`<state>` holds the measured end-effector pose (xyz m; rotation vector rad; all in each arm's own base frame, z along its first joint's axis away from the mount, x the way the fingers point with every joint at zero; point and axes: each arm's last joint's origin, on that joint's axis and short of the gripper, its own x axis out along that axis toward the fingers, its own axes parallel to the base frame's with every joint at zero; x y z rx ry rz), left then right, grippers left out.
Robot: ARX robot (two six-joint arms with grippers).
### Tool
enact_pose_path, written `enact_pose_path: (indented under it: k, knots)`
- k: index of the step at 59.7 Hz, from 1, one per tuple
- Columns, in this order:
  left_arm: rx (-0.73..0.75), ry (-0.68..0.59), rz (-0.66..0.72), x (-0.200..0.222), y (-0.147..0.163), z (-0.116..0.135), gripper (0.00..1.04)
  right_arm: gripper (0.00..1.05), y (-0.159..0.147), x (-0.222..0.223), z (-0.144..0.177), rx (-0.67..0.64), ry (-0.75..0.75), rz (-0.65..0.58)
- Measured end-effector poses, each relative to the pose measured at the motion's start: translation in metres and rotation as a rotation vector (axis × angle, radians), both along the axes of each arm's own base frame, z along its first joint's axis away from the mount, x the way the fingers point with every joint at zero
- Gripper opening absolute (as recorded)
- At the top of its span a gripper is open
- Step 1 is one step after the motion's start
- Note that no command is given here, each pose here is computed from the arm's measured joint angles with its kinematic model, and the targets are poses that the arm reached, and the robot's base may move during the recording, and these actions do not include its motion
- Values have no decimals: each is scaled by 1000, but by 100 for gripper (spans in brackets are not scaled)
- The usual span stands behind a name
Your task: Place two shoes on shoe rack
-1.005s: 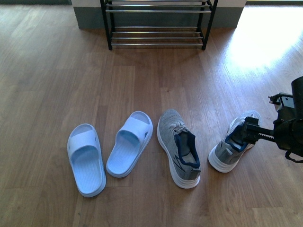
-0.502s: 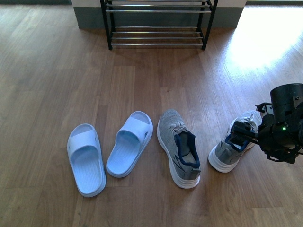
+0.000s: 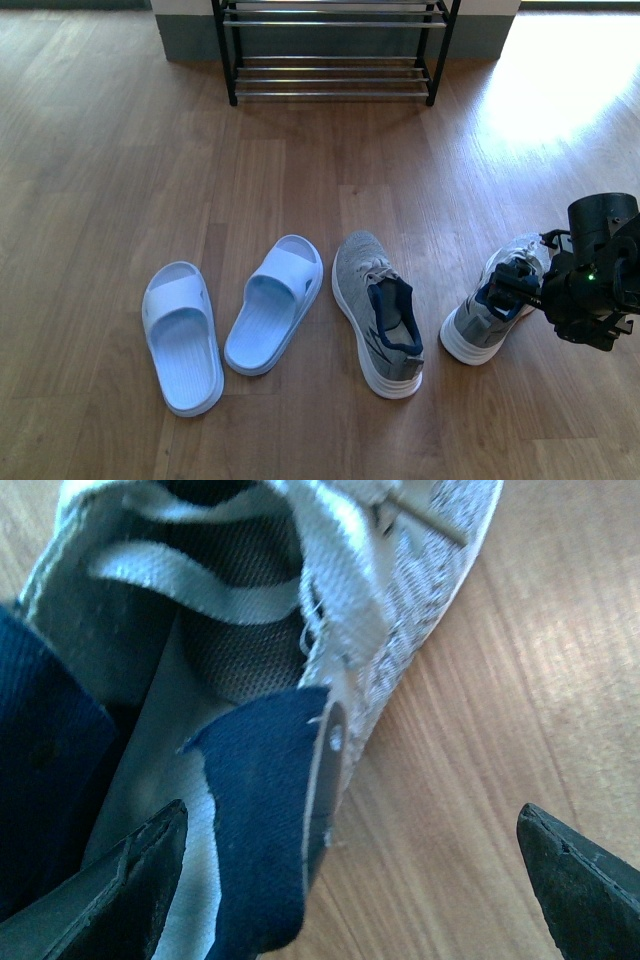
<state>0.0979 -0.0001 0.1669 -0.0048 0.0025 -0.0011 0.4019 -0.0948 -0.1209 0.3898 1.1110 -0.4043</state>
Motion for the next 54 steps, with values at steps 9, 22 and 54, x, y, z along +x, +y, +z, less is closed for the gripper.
enact_pose_path:
  k: [9, 22, 54]
  knots:
    - [0, 0, 0, 0, 0, 0, 95, 96, -6, -2, -6, 0, -1, 2]
    - [0, 0, 0, 0, 0, 0, 95, 96, -9, -3, -10, 1, -13, -6]
    - [0, 0, 0, 0, 0, 0, 95, 24, -10, -1, -9, 26, -41, 9]
